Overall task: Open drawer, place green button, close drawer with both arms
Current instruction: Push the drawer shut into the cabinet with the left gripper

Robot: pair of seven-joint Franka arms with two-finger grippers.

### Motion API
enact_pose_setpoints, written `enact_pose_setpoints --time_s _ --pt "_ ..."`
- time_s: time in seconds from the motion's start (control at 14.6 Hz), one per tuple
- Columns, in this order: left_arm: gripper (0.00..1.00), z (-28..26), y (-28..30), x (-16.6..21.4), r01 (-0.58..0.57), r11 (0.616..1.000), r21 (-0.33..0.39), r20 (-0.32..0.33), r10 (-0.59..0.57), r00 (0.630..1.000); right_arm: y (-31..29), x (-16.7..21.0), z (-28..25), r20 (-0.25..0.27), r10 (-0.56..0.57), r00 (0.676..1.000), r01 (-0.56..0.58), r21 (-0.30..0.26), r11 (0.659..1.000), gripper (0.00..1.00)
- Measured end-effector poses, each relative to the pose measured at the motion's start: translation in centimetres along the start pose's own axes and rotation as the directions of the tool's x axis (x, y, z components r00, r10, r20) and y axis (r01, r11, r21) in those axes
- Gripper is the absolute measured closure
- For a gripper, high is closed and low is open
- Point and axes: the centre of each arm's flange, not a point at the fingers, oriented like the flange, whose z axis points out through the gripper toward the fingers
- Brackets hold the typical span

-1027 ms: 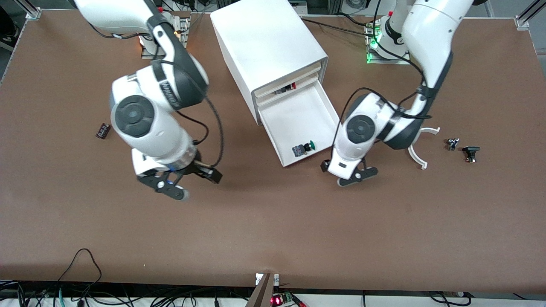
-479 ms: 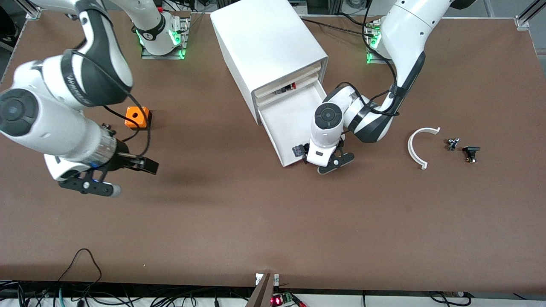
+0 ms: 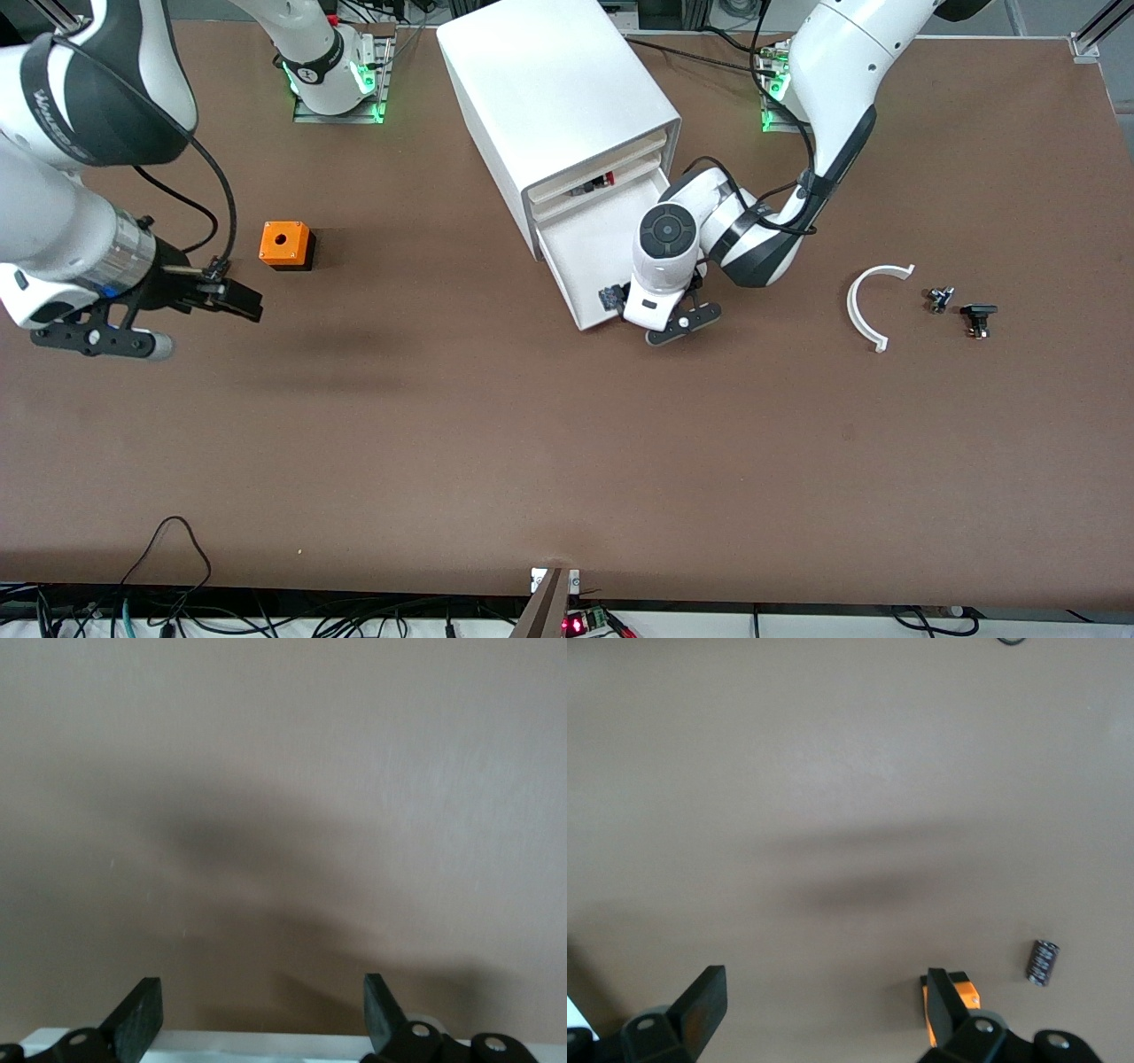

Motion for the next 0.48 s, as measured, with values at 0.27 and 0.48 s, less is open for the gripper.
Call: enact_pose_setpoints --time_s 0.27,0.48 --pt "0.0 -0.1 1.2 -4.5 -0.044 0.999 0.028 0.07 0.042 0.997 1.5 -3.5 -2.4 -0.021 -0.013 1.0 0.012 -0.034 0.999 0.0" --pt "0.0 0.2 1.4 -6.9 -0.046 0.998 0.048 0.148 0.038 0.988 2.6 -6.2 -4.3 -0.042 -0.016 0.999 0.014 -0.046 0.999 0.0"
